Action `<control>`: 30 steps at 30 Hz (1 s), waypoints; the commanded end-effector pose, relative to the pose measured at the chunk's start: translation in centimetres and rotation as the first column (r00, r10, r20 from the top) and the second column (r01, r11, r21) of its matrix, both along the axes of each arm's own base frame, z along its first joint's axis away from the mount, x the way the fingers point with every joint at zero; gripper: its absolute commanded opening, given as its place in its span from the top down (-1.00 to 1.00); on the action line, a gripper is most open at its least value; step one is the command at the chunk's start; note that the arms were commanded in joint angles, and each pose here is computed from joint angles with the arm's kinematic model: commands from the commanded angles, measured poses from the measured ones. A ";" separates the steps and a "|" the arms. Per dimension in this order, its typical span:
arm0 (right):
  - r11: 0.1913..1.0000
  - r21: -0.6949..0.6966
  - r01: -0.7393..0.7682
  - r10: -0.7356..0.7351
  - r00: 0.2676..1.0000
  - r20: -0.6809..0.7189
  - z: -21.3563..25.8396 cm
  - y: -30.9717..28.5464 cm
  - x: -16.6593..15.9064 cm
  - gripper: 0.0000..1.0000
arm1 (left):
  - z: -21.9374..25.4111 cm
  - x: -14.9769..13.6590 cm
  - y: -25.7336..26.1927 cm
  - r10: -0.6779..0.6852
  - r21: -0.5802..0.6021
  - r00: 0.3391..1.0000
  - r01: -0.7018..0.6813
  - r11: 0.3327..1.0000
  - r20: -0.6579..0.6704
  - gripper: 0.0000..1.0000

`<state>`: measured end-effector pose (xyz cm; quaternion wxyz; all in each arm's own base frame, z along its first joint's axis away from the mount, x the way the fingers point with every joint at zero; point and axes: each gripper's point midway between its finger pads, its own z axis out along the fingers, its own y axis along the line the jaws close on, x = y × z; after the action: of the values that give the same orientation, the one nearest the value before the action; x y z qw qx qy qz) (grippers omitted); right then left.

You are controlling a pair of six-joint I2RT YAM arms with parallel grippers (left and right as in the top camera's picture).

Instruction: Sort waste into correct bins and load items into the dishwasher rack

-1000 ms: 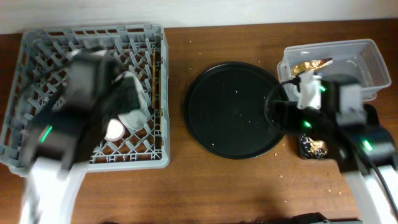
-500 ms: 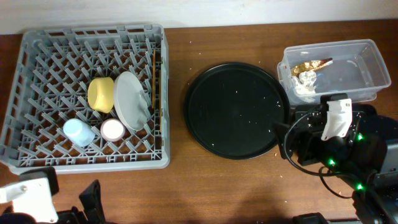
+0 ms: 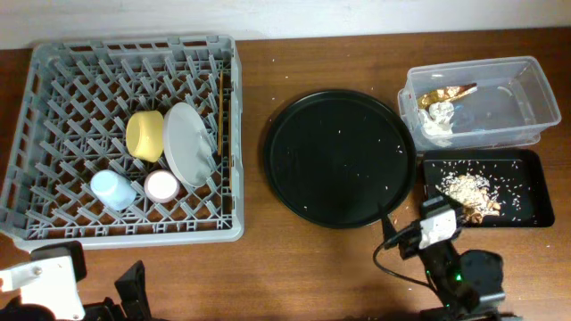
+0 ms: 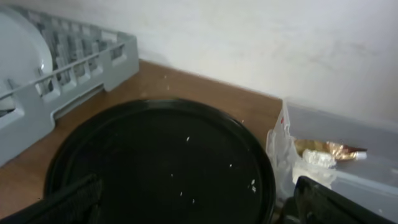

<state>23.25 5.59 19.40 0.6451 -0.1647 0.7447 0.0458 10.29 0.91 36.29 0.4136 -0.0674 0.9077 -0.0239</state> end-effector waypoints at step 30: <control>1.000 0.001 0.006 -0.006 0.994 0.106 -3.4 -0.1 0.7 -0.97 | -1.2 11.2 1.1 0.213 -0.095 0.940 -0.195 0.976 0.267 -0.99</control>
<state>23.91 5.66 16.18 0.6839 -0.1670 0.7092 0.0378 19.15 0.75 39.14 0.5449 -0.1376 0.8259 -0.0453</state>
